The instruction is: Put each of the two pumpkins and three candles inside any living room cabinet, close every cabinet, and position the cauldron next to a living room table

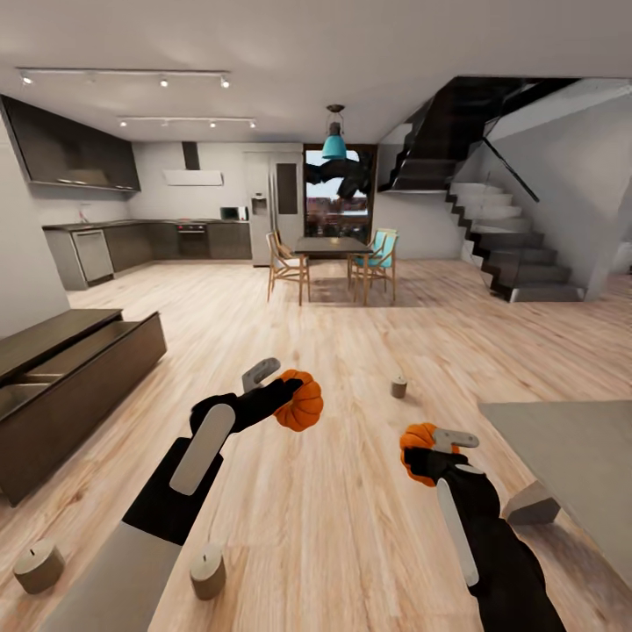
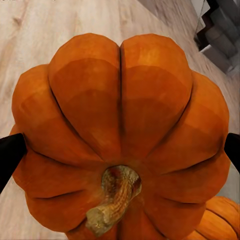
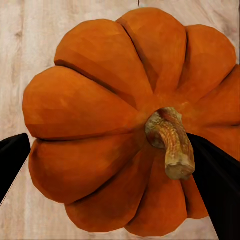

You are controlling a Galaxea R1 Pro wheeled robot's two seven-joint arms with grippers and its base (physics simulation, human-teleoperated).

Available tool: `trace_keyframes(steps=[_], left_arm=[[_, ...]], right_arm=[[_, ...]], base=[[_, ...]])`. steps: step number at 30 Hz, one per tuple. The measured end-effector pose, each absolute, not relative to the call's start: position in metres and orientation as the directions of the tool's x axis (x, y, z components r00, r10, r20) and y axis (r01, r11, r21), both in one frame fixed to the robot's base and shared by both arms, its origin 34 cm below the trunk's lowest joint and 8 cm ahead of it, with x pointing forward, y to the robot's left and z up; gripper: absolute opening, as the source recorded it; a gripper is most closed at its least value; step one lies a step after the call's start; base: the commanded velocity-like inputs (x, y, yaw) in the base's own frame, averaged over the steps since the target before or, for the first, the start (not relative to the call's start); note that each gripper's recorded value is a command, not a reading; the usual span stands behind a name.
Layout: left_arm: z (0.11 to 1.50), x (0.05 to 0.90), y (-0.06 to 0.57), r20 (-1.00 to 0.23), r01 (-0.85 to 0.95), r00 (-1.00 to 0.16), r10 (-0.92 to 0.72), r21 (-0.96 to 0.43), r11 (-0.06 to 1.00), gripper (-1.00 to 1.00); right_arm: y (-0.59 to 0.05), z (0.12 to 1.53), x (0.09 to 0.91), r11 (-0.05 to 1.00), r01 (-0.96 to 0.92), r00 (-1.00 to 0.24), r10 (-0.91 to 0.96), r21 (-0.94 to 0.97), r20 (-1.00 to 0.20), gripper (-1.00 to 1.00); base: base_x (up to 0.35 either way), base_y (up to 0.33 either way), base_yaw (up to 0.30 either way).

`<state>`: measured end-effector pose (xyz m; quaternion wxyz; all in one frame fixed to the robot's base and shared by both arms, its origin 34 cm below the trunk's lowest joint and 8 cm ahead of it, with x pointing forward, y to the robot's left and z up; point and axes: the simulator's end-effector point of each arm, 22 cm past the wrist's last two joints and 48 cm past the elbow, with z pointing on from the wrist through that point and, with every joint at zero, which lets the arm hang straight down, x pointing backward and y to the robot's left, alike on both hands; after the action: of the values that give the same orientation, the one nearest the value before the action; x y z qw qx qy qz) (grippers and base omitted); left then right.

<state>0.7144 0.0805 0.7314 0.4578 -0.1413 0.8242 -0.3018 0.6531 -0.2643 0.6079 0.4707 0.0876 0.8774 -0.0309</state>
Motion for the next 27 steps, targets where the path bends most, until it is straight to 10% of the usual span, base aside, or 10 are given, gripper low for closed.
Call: trace_keyframes(steps=[27], left_arm=[[0.732, 0.714, 0.08, -0.666, 0.047, -0.542, -0.513, -0.633, 0.773, -1.0]], right_arm=[[-0.259, 0.589, 0.65, 0.984, 0.175, -0.578, 0.116, 0.016, -0.808, -1.0]], base=[[0.225, -0.003, -0.032]])
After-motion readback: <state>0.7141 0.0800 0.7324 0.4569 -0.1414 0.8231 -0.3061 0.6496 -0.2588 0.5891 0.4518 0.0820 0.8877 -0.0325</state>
